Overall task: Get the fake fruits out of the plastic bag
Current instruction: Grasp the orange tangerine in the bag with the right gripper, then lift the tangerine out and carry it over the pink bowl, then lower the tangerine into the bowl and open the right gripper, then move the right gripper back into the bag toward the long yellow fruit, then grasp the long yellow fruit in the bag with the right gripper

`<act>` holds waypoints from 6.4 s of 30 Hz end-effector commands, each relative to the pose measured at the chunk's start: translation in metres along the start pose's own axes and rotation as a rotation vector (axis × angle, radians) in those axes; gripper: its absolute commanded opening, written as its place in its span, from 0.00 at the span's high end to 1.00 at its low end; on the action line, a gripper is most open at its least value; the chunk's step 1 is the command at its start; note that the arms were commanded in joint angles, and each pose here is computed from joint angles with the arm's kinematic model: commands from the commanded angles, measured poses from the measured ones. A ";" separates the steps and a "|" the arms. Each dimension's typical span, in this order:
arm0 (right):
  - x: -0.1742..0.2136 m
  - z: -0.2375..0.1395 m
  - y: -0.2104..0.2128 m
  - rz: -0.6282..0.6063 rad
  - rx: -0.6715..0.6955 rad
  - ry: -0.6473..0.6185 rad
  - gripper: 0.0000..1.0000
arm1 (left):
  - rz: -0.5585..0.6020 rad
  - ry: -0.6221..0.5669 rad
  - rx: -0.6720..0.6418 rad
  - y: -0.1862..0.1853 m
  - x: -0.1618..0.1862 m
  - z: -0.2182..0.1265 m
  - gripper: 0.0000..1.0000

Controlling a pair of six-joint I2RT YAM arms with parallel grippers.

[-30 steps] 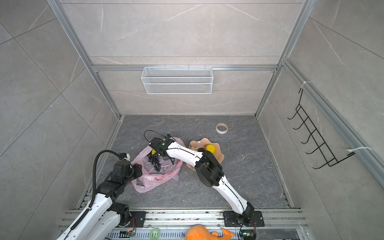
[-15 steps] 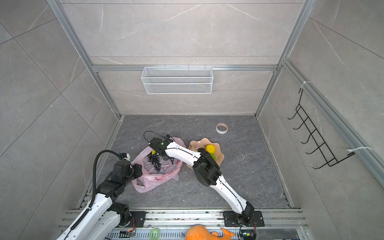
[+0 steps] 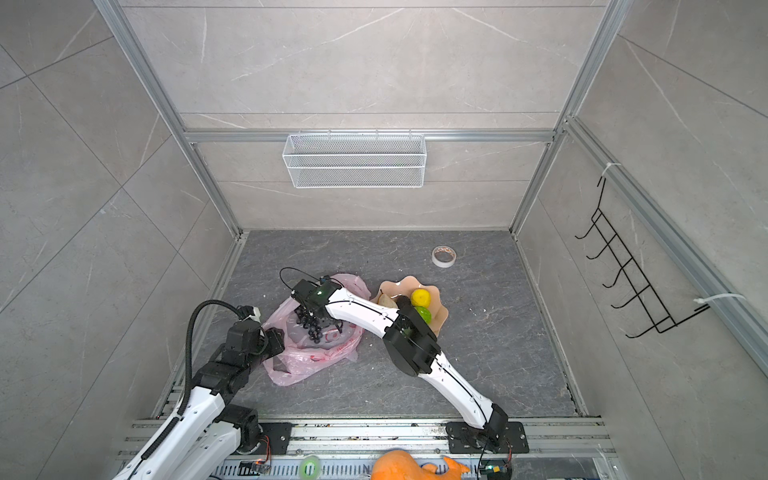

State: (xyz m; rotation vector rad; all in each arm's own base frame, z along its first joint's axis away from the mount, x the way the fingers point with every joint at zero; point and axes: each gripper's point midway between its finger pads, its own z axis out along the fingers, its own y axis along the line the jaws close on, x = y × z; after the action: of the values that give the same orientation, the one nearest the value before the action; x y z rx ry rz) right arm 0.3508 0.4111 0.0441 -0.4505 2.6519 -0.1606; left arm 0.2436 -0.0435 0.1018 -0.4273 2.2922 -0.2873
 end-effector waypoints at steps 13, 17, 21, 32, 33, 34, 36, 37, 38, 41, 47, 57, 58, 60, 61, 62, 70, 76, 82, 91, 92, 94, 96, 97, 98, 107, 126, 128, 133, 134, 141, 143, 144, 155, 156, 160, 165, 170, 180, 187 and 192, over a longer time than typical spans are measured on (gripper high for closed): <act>-0.008 0.007 -0.001 -0.043 0.042 -0.022 0.41 | 0.018 -0.020 0.027 -0.005 -0.005 -0.001 0.62; -0.009 0.010 -0.003 -0.050 0.054 -0.025 0.40 | 0.019 -0.022 0.027 -0.006 -0.005 -0.001 0.62; -0.011 0.008 -0.004 -0.047 0.057 -0.027 0.43 | 0.018 -0.021 0.027 -0.006 -0.005 -0.001 0.62; -0.018 -0.030 -0.005 -0.049 -0.001 -0.068 0.47 | 0.017 -0.020 0.027 -0.006 -0.005 -0.001 0.62; -0.017 -0.037 -0.003 -0.055 -0.013 -0.076 0.48 | 0.019 -0.019 0.026 -0.006 -0.005 0.000 0.62; -0.018 -0.045 -0.001 -0.060 -0.025 -0.085 0.48 | 0.019 -0.019 0.025 -0.005 -0.005 0.000 0.62; -0.017 -0.057 0.001 -0.068 -0.042 -0.097 0.48 | 0.019 -0.019 0.026 -0.006 -0.005 -0.001 0.62; -0.017 -0.064 0.001 -0.069 -0.054 -0.105 0.48 | 0.018 -0.020 0.026 -0.006 -0.005 -0.001 0.62; -0.016 -0.071 0.003 -0.075 -0.067 -0.111 0.48 | 0.019 -0.019 0.025 -0.006 -0.005 0.000 0.62; -0.010 -0.089 0.003 -0.083 -0.102 -0.126 0.48 | 0.018 -0.020 0.026 -0.006 -0.005 -0.001 0.62; 0.007 -0.131 -0.008 -0.074 -0.198 -0.150 0.48 | 0.017 -0.020 0.025 -0.005 -0.005 0.000 0.62; 0.033 -0.162 -0.081 -0.016 -0.120 -0.185 0.48 | 0.017 -0.021 0.023 -0.005 -0.005 0.000 0.62; 0.036 -0.162 -0.088 -0.006 -0.111 -0.181 0.48 | 0.017 -0.021 0.024 -0.005 -0.005 -0.001 0.62; 0.042 -0.158 -0.100 0.005 -0.096 -0.170 0.48 | 0.017 -0.021 0.023 -0.005 -0.005 -0.001 0.62; 0.044 -0.156 -0.106 0.014 -0.088 -0.163 0.48 | 0.017 -0.021 0.022 -0.005 -0.005 0.000 0.62; 0.047 -0.155 -0.111 0.017 -0.082 -0.158 0.48 | 0.018 -0.020 0.022 -0.005 -0.005 0.000 0.62; 0.077 -0.130 -0.147 0.035 0.024 -0.029 0.48 | 0.019 -0.016 0.019 -0.005 -0.005 0.000 0.62; 0.087 -0.112 -0.154 -0.008 0.094 0.052 0.47 | 0.017 -0.015 0.016 -0.005 -0.005 0.001 0.62; 0.083 -0.098 -0.144 -0.036 0.103 0.082 0.47 | 0.020 -0.012 0.016 -0.005 -0.005 0.001 0.62; 0.078 -0.081 -0.138 -0.053 0.132 0.103 0.45 | 0.018 -0.012 0.018 -0.005 -0.004 0.001 0.62; 0.078 -0.079 -0.137 -0.055 0.133 0.105 0.45 | 0.018 -0.014 0.019 -0.005 -0.005 0.001 0.62; 0.078 -0.075 -0.136 -0.058 0.138 0.111 0.45 | 0.019 -0.014 0.019 -0.005 -0.005 0.001 0.62; 0.078 -0.072 -0.136 -0.059 0.142 0.116 0.45 | 0.018 -0.016 0.020 -0.005 -0.005 0.000 0.62; 0.078 -0.071 -0.135 -0.061 0.144 0.118 0.45 | 0.019 -0.016 0.020 -0.005 -0.005 0.000 0.62; 0.079 -0.070 -0.136 -0.062 0.147 0.121 0.44 | 0.018 -0.017 0.020 -0.005 -0.005 0.000 0.62; 0.079 -0.070 -0.137 -0.058 0.150 0.119 0.36 | 0.017 -0.015 0.018 -0.005 -0.005 0.001 0.62; 0.059 -0.138 -0.125 0.006 -0.001 -0.065 0.38 | 0.018 -0.017 0.019 -0.005 -0.005 0.000 0.62; 0.054 -0.149 -0.112 0.025 -0.068 -0.103 0.38 | 0.018 -0.017 0.019 -0.005 -0.005 0.000 0.62; 0.040 -0.168 -0.068 0.099 -0.271 -0.197 0.39 | 0.018 -0.018 0.020 -0.005 -0.005 0.000 0.62; 0.037 -0.168 -0.057 0.113 -0.320 -0.213 0.39 | 0.016 -0.018 0.019 -0.005 -0.005 0.000 0.62; 0.018 -0.158 -0.002 0.186 -0.479 -0.202 0.38 | 0.017 -0.020 0.021 -0.005 -0.005 0.000 0.62; 0.011 -0.150 0.004 0.204 -0.472 -0.209 0.38 | 0.017 -0.019 0.022 -0.005 -0.005 0.000 0.62; 0.008 -0.146 0.007 0.204 -0.470 -0.212 0.38 | 0.017 -0.018 0.022 -0.005 -0.005 0.000 0.62; -0.015 -0.107 0.045 0.129 -0.425 -0.195 0.36 | 0.018 -0.017 0.023 -0.005 -0.005 0.000 0.62; -0.017 -0.107 0.049 0.136 -0.431 -0.190 0.36 | 0.018 -0.018 0.023 -0.006 -0.005 0.000 0.62; -0.024 -0.102 0.056 0.149 -0.423 -0.178 0.34 | 0.018 -0.017 0.021 -0.005 -0.005 0.000 0.62; -0.032 -0.089 0.062 0.149 -0.373 -0.162 0.34 | 0.017 -0.017 0.022 -0.005 -0.005 0.000 0.62; -0.039 -0.075 0.059 0.145 -0.297 -0.136 0.34 | 0.018 -0.018 0.024 -0.006 -0.005 0.000 0.62; -0.052 -0.060 0.057 0.156 -0.246 -0.124 0.35 | 0.020 -0.016 0.026 -0.006 -0.005 0.000 0.62; -0.047 -0.053 0.047 0.150 -0.188 -0.111 0.40 | 0.019 -0.017 0.025 -0.006 -0.005 0.000 0.62; -0.044 -0.067 0.045 0.134 -0.210 -0.123 0.44 | 0.019 -0.017 0.025 -0.006 -0.005 0.000 0.62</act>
State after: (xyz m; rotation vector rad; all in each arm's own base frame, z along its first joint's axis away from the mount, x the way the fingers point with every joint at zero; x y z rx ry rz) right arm 0.3506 0.4797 0.1005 -0.3305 2.5864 0.2040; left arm 0.2442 -0.0437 0.1002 -0.4279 2.2980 -0.2846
